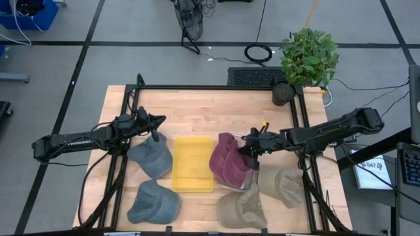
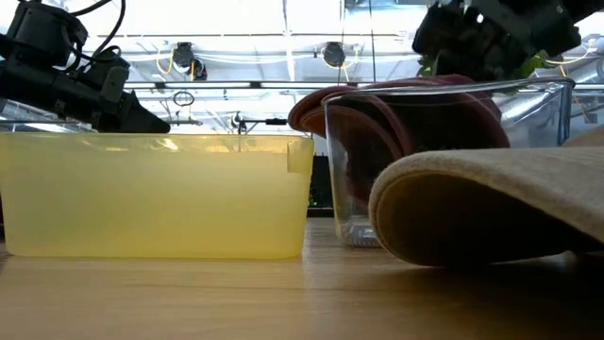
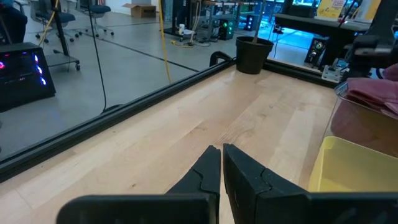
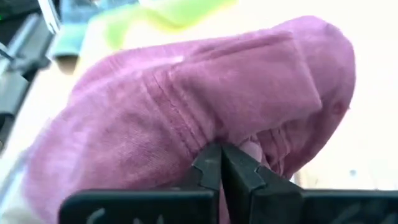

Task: Pick & Place hat
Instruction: Put the red cap into the transparent bin, then put the top blue cap into the yellow bin

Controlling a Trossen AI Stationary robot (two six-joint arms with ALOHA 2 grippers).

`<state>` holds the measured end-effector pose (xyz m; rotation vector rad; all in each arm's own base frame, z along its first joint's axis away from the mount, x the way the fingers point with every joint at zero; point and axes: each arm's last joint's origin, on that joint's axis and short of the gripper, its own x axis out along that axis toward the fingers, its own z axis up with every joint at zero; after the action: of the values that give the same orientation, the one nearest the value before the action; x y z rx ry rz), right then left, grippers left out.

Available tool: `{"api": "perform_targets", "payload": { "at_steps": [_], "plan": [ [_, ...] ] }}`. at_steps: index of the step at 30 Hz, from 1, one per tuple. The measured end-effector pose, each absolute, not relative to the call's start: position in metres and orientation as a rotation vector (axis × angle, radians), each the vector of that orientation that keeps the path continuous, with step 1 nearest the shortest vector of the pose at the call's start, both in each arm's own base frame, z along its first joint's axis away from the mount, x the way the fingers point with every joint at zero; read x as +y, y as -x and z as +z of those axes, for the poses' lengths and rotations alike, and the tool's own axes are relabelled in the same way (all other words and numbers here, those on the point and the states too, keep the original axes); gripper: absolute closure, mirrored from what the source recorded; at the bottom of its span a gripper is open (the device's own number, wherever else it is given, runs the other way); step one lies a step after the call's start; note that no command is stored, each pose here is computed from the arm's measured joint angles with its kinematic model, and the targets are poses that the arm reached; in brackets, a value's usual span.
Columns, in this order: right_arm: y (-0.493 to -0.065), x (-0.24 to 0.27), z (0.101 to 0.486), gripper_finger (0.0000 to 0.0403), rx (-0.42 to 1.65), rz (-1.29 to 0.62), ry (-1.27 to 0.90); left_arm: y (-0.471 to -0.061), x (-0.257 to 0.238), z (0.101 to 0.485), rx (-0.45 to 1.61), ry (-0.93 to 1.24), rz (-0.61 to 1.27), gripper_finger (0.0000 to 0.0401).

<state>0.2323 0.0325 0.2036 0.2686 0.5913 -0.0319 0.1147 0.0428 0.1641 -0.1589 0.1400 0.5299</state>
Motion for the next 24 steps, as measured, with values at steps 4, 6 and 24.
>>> {"api": "perform_targets", "payload": {
  "at_steps": [4, 6, 24],
  "plan": [
    [-0.226, 0.031, 0.217, 0.0356, 0.525, -0.044, -0.276, -0.115, 0.043, 0.164, 0.14, 0.159, 0.53, 0.0375],
    [-0.222, 0.029, 0.224, 0.0334, 0.489, -0.044, -0.277, -0.115, 0.043, 0.164, 0.14, 0.159, 0.53, 0.0375],
    [-0.131, 0.016, 0.291, 0.0394, 0.163, 0.022, 0.01, -0.115, 0.043, 0.164, 0.14, 0.159, 0.53, 0.0375]
  ]
}}
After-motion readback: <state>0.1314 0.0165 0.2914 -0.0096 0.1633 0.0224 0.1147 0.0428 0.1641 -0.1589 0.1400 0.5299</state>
